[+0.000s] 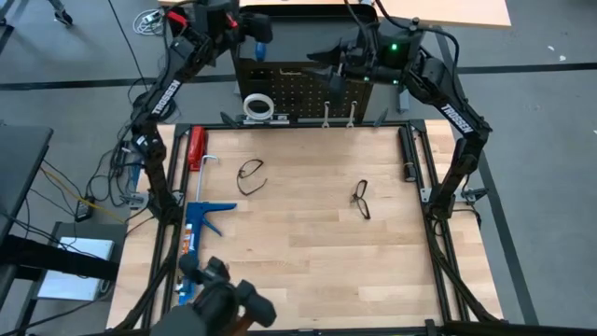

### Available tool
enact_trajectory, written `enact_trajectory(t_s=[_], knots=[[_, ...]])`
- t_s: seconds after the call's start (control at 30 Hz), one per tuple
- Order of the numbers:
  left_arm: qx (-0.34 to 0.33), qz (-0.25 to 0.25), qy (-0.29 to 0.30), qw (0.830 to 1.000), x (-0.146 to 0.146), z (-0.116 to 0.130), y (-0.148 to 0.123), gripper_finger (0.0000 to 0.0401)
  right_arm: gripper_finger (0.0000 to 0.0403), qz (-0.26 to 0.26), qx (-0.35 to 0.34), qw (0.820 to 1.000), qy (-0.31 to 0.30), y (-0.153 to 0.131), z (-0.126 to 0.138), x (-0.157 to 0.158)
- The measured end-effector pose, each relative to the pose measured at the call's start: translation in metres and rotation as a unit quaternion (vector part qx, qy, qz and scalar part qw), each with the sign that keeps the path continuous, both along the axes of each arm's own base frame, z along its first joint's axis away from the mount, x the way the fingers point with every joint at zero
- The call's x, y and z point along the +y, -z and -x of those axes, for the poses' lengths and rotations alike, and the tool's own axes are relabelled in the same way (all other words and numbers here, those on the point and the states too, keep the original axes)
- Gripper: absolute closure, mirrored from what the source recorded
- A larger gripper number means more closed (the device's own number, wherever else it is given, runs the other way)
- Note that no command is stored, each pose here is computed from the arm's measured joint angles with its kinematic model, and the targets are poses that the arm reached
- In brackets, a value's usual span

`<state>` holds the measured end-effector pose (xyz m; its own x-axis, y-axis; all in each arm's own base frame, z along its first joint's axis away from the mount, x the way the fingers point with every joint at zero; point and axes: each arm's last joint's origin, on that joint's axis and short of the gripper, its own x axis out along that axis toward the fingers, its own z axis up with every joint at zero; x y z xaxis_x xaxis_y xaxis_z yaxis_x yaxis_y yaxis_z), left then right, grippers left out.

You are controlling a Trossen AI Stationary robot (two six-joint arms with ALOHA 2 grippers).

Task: Hang tools onto peg board
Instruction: Remove the blue screwdriver from the black pegboard

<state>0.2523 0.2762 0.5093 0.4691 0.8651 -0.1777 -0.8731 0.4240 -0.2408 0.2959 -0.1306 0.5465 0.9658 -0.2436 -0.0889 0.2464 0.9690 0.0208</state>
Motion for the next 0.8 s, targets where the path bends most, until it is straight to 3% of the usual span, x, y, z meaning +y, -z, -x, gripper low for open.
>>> enact_trajectory(t_s=[0.23,0.5,0.6,0.7,0.8], knots=[[0.013,0.022,0.03,0.999,0.007,-0.013,0.014,0.0186,0.0173,0.002,0.0,1.0,-0.004,0.0,-0.001,0.002],[0.054,0.0,0.015,0.998,0.003,-0.017,0.015,0.0178,0.0173,0.002,0.001,1.0,-0.004,0.0,-0.001,0.002],[0.062,-0.005,0.04,0.997,0.0,-0.02,0.015,0.0171,0.0173,0.003,0.0,1.0,-0.004,0.0,-0.001,0.002],[0.098,-0.042,0.081,0.991,-0.003,-0.022,0.011,0.0163,0.0173,0.002,0.0,1.0,-0.004,0.0,-0.001,0.002],[0.162,-0.123,0.108,0.973,-0.009,-0.025,0.003,0.016,0.0173,0.002,0.0,1.0,-0.004,0.0,-0.001,0.002]])
